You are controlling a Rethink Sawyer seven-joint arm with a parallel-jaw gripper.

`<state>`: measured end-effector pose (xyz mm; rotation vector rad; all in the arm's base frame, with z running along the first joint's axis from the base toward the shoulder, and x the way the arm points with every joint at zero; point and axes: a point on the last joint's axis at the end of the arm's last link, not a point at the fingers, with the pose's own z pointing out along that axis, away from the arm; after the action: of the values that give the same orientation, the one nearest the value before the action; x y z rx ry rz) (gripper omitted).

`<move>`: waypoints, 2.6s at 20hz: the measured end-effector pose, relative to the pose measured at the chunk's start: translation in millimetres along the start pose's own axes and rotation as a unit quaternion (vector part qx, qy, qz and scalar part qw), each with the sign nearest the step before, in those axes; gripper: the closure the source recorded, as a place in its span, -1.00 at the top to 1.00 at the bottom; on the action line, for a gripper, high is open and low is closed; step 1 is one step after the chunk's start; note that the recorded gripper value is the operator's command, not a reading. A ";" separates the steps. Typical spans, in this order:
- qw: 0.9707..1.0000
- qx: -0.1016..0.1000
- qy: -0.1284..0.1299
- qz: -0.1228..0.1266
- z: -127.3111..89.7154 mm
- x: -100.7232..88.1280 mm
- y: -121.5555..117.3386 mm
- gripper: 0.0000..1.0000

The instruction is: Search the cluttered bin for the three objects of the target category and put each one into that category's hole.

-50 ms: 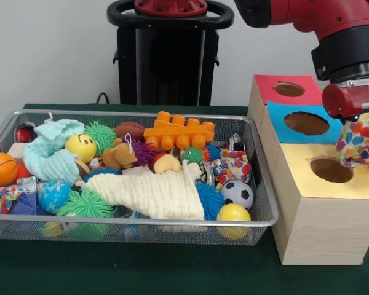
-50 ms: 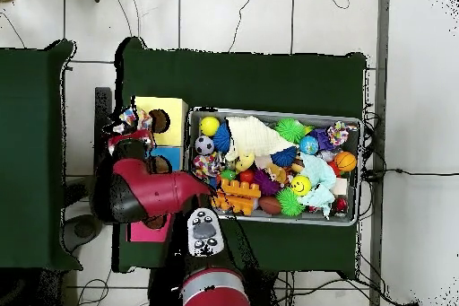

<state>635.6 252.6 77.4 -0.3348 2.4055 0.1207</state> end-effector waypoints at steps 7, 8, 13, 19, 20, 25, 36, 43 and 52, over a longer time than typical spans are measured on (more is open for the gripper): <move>0.999 0.014 -0.017 -0.028 -1.0 -8.6 13.3 -1.00; 0.999 0.017 -0.018 -0.031 -1.2 -8.6 13.7 -1.00; 0.998 0.040 -0.015 -0.046 -2.6 -5.4 9.6 -1.00; 0.996 0.064 -0.013 -0.061 -4.0 -2.0 -7.1 -1.00; 0.996 0.068 -0.013 -0.063 -4.3 -1.9 -11.3 -1.00; 0.994 0.089 -0.012 -0.070 -4.3 -1.4 -30.7 -1.00; 0.990 0.116 0.000 -0.079 -2.5 4.2 -58.9 -1.00; 0.988 0.123 0.037 -0.085 0.6 17.5 -64.8 -1.00; 0.987 0.119 0.070 -0.079 5.0 17.1 -66.7 -1.00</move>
<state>644.5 185.8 62.7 -0.4316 2.4867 -0.2685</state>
